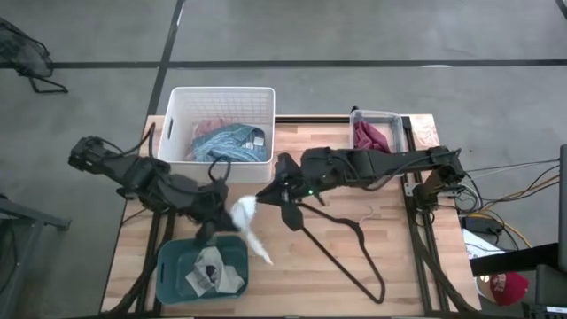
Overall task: Pick & Place Cloths
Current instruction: Put the white sock into the blue bin, then return to Home Position
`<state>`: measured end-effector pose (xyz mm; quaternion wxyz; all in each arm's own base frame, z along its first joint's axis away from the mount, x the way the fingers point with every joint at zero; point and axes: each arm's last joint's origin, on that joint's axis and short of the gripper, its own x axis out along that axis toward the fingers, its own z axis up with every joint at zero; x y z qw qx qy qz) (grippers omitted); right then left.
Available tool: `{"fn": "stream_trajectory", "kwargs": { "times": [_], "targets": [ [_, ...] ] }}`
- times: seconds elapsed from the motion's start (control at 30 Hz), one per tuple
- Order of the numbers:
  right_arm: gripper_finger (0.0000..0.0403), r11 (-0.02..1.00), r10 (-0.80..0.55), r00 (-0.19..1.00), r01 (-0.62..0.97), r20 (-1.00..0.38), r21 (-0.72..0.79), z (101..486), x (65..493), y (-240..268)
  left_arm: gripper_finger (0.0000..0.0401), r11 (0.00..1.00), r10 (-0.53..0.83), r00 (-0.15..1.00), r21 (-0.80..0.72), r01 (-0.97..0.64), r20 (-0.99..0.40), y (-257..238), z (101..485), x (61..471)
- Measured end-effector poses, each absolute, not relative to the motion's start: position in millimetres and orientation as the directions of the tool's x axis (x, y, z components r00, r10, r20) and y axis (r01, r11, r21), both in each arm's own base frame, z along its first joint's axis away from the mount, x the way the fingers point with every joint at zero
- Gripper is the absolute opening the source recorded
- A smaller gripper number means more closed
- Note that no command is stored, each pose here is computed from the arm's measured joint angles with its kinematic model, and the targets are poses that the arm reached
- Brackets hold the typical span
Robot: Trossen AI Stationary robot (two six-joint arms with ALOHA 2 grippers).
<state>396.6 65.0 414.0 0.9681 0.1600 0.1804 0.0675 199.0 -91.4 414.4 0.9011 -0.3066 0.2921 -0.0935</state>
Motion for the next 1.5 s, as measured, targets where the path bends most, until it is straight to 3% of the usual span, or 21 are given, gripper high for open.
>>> {"fn": "stream_trajectory", "kwargs": {
  "times": [0.17,0.37,0.53,0.77,1.03,1.13,1.27,1.37,1.5],
  "targets": [
    [0.0105,0.947,0.060,0.907,0.080,-0.417,0.310,398.1,396.0,61.0,0.0007,0.642,-0.583,0.586,-0.761,-0.094,-0.563,-98.9,404.2,185.3],
    [0.0150,0.948,0.027,0.896,0.119,-0.444,0.296,387.4,397.3,59.1,0.0008,0.586,-0.668,0.379,-0.767,-0.262,-0.640,-113.1,379.0,179.8],
    [0.0174,0.949,0.026,0.890,0.122,-0.456,0.292,381.7,397.9,59.7,0.0017,0.618,-0.668,0.241,-0.705,-0.349,-0.705,-119.8,339.6,184.5],
    [0.0190,0.949,0.023,0.884,0.127,-0.467,0.288,377.3,398.2,59.6,0.0065,0.654,-0.615,0.099,-0.577,-0.489,-0.782,-118.1,282.6,181.3],
    [0.0172,0.949,0.020,0.885,0.129,-0.465,0.288,377.5,398.4,58.7,0.0144,0.658,-0.683,0.009,-0.621,-0.426,-0.730,-119.4,276.8,177.4],
    [0.0161,0.949,-0.004,0.886,0.149,-0.463,0.278,377.5,398.5,57.7,0.0147,0.658,-0.693,0.047,-0.658,-0.367,-0.719,-119.8,289.8,179.0],
    [0.0141,0.949,-0.025,0.893,0.162,-0.449,0.270,378.8,399.3,56.4,0.0126,0.728,-0.596,0.251,-0.645,-0.230,-0.763,-114.4,313.8,181.8],
    [0.0110,0.951,-0.009,0.894,0.146,-0.448,0.272,379.1,399.6,55.3,0.0094,0.794,-0.461,0.444,-0.581,-0.181,-0.768,-106.7,331.4,180.8],
    [0.0034,0.949,0.118,0.910,0.014,-0.398,0.316,384.0,402.9,51.6,0.0026,0.814,-0.350,0.682,-0.569,-0.117,-0.642,-100.0,349.8,181.5]
  ]
}}
